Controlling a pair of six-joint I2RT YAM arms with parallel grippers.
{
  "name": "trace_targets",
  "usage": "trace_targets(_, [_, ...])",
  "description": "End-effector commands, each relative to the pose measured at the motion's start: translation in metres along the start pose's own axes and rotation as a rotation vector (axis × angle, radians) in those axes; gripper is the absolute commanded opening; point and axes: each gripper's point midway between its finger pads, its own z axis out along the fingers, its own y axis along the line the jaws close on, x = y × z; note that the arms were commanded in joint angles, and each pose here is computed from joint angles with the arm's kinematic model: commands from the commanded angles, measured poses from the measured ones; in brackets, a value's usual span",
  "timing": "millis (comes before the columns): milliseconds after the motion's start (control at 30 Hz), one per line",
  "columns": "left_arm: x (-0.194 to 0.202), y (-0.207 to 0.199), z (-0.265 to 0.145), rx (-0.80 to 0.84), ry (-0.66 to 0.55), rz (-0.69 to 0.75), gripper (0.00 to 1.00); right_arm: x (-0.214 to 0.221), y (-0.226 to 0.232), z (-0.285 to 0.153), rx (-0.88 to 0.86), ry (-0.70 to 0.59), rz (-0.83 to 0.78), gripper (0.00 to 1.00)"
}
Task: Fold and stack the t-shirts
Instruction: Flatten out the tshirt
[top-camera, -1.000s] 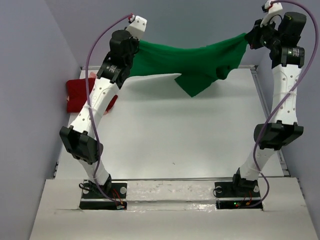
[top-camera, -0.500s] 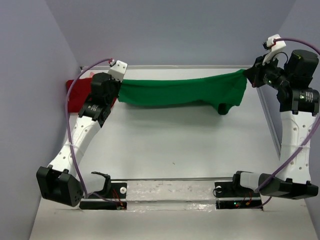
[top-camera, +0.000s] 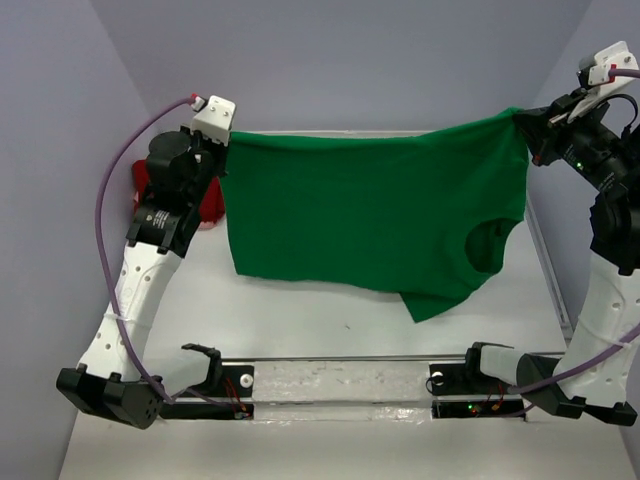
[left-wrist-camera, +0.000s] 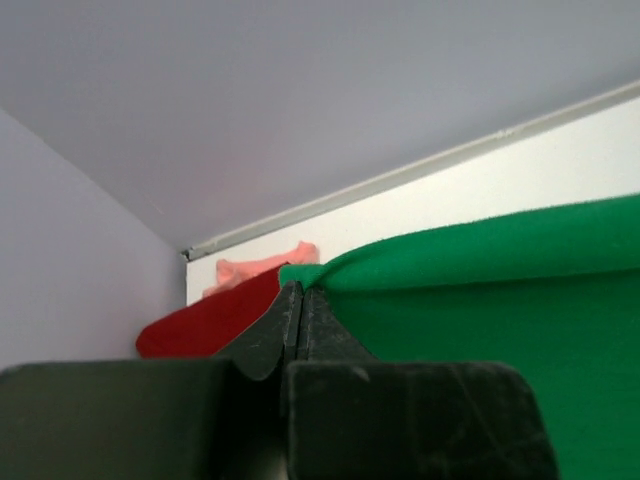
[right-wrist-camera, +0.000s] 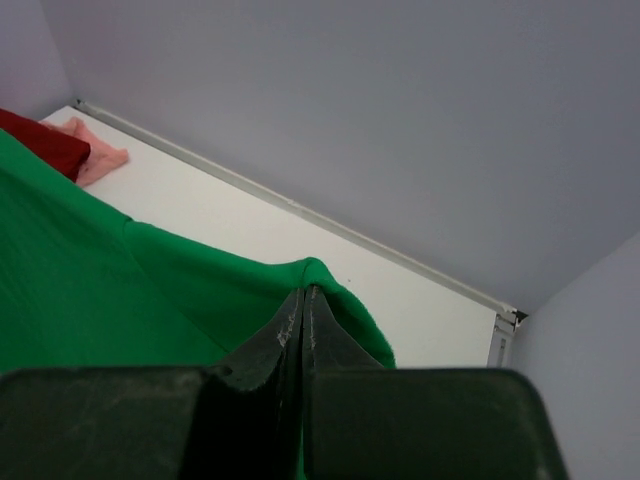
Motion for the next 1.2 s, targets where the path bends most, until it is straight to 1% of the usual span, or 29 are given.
trace_targets(0, [-0.046,0.022,-0.016,-0.048,-0.103,-0.002,0.0,0.015,-0.019,0.024,0.026,0.017,0.012,0.0])
trace_targets(33, [-0.045,0.021,-0.012,-0.047,-0.098,0.001,0.0,0.019,-0.025,0.033,0.033,0.014,0.008,0.0])
trace_targets(133, [-0.034,0.019,0.009,-0.051,-0.068,0.017,0.0,0.067,-0.042,0.073,0.024,0.096,0.058,0.0])
trace_targets(167, [-0.022,0.014,0.023,-0.04,-0.037,0.021,0.0,0.078,-0.047,0.083,0.024,0.112,0.068,0.0])
trace_targets(233, [-0.012,0.01,0.038,-0.032,-0.021,0.021,0.0,0.105,-0.062,0.113,0.026,0.145,0.089,0.0])
trace_targets(267, [0.005,0.002,0.056,-0.009,0.019,0.025,0.0,0.117,-0.068,0.124,0.028,0.162,0.096,0.0])
trace_targets(300, [0.01,-0.001,0.065,-0.008,0.024,0.024,0.0,0.126,-0.073,0.136,0.028,0.172,0.1,0.0])
trace_targets(333, [0.017,-0.003,0.074,-0.007,0.037,0.02,0.0,0.154,-0.083,0.157,0.023,0.22,0.124,0.0])
trace_targets(367, [0.03,-0.007,0.092,0.001,0.068,0.017,0.0,0.154,-0.09,0.169,0.025,0.208,0.119,0.0])
trace_targets(400, [0.029,-0.007,0.101,-0.003,0.061,0.003,0.0,0.16,-0.095,0.179,0.023,0.216,0.122,0.0])
trace_targets(433, [0.032,-0.007,0.11,-0.006,0.072,-0.001,0.0,0.184,-0.102,0.198,0.013,0.251,0.142,0.0])
trace_targets(467, [0.016,-0.003,0.117,-0.016,0.044,-0.008,0.0,0.188,-0.106,0.207,0.013,0.25,0.149,0.0])
trace_targets(500, [0.028,-0.008,0.135,-0.007,0.071,-0.01,0.0,0.173,-0.113,0.214,0.021,0.213,0.136,0.0])
trace_targets(533, [0.026,-0.007,0.144,-0.014,0.069,-0.015,0.0,0.189,-0.12,0.23,0.021,0.227,0.154,0.0])
trace_targets(567, [0.015,-0.004,0.157,-0.027,0.051,-0.021,0.0,0.186,-0.125,0.237,0.024,0.216,0.157,0.0])
trace_targets(600, [0.007,-0.001,0.162,-0.035,0.035,-0.021,0.0,0.159,-0.131,0.24,0.03,0.165,0.138,0.0])
trace_targets(667, [-0.005,0.005,0.172,-0.06,0.015,-0.028,0.0,0.15,-0.136,0.248,0.026,0.144,0.135,0.0])
trace_targets(700, [-0.021,0.012,0.178,-0.085,-0.009,-0.031,0.0,0.156,-0.14,0.256,0.025,0.149,0.14,0.0])
trace_targets(733, [-0.028,0.016,0.179,-0.101,-0.021,-0.034,0.0,0.135,-0.142,0.254,0.033,0.106,0.117,0.0])
trace_targets(867, [-0.072,0.03,0.169,-0.132,-0.101,-0.063,0.0,0.103,-0.144,0.242,0.057,0.049,0.08,0.0])
trace_targets(900, [-0.076,0.032,0.166,-0.133,-0.109,-0.064,0.0,0.094,-0.142,0.237,0.056,0.036,0.072,0.0])
trace_targets(933, [-0.078,0.032,0.162,-0.133,-0.111,-0.064,0.0,0.074,-0.137,0.225,0.053,0.006,0.054,0.0])
trace_targets(967, [-0.071,0.03,0.161,-0.127,-0.097,-0.065,0.0,0.068,-0.133,0.219,0.049,-0.002,0.051,0.0])
trace_targets(1000, [-0.075,0.031,0.152,-0.128,-0.109,-0.065,0.0,0.054,-0.127,0.206,0.045,-0.019,0.043,0.0])
trace_targets(1033, [-0.074,0.031,0.148,-0.128,-0.109,-0.065,0.0,0.048,-0.122,0.199,0.04,-0.024,0.039,0.0])
trace_targets(1067, [-0.05,0.024,0.149,-0.115,-0.062,-0.056,0.0,0.045,-0.119,0.193,0.04,-0.026,0.036,0.0])
trace_targets(1100, [-0.056,0.027,0.135,-0.118,-0.084,-0.051,0.0,0.055,-0.116,0.191,0.036,0.001,0.045,0.0])
trace_targets(1133, [-0.051,0.026,0.129,-0.122,-0.079,-0.051,0.0,0.042,-0.109,0.175,0.035,-0.015,0.031,0.0])
trace_targets(1167, [-0.035,0.023,0.117,-0.112,-0.055,-0.046,0.0,0.044,-0.104,0.17,0.032,-0.006,0.032,0.0])
